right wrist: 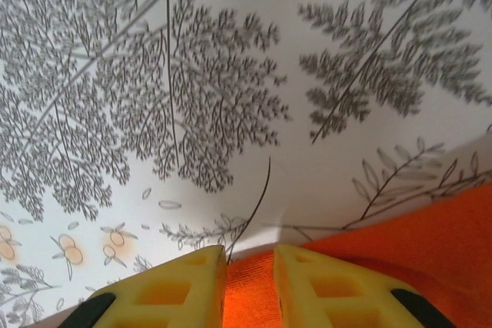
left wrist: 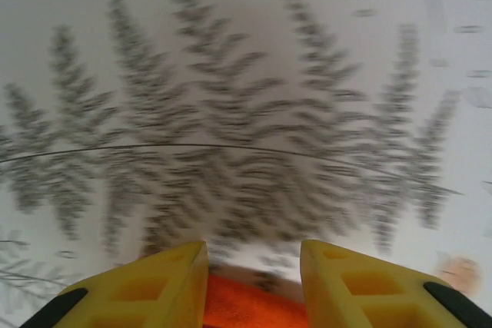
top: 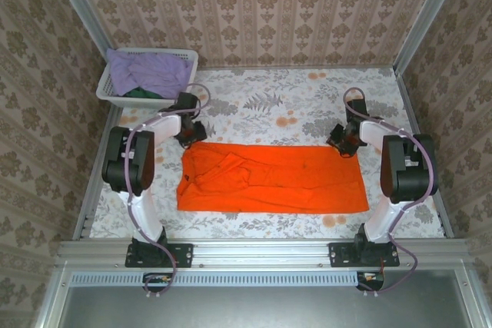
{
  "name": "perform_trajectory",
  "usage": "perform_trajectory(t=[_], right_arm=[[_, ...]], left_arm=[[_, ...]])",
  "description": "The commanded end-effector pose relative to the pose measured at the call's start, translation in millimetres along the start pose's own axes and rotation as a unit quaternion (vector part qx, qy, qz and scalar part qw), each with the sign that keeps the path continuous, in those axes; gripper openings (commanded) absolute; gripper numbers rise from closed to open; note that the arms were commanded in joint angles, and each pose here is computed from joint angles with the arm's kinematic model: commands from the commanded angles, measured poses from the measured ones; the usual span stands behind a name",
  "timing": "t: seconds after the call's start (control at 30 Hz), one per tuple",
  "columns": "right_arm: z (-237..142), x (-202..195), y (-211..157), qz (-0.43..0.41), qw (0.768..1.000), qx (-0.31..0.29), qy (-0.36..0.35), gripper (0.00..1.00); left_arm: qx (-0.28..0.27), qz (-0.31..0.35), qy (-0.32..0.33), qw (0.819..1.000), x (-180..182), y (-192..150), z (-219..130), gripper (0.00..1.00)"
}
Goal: Fold and stack the t-shirts
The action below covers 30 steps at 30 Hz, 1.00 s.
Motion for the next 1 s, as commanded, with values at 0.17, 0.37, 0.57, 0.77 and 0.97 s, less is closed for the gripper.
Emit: perform_trajectory(t=[0.17, 0.37, 0.57, 0.77, 0.97], right_arm=[[7, -27, 5, 0.062, 0.998, 0.014, -0.024, 0.29], [4, -31, 5, 0.086, 0.996, 0.002, -0.002, 0.36], [-26, -31, 14, 0.082, 0.995, -0.065, 0.0, 0.42], [-65, -32, 20, 0.075, 0.988, -0.135, -0.007, 0.47], [-55, -50, 6, 0.096, 0.99, -0.091, -0.048, 0.34]], left_arm=[[-0.012, -0.088, -0.007, 0.996, 40, 5, 2, 0.3], [-0.052, -0.102, -0.01, 0.993, 48, 21, -17, 0.34], [-0.099, -0.062, -0.023, 0.993, 28, 29, -56, 0.47], [-0.118, 0.046, -0.056, 0.99, -28, 4, -86, 0.47], [-0.072, 0.095, -0.068, 0.991, -60, -32, -66, 0.39]])
Point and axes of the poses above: each hand's point on the last joint's axis, 136 mm out from that joint toward the fingers, its own z axis out along the fingers, its own x axis along the line the jaws close on, y = z × x, the point moved 3 cm from there along -z, back along the fingers, and after that the axes turned 15 degrees about -z, right-handed, at the moved point
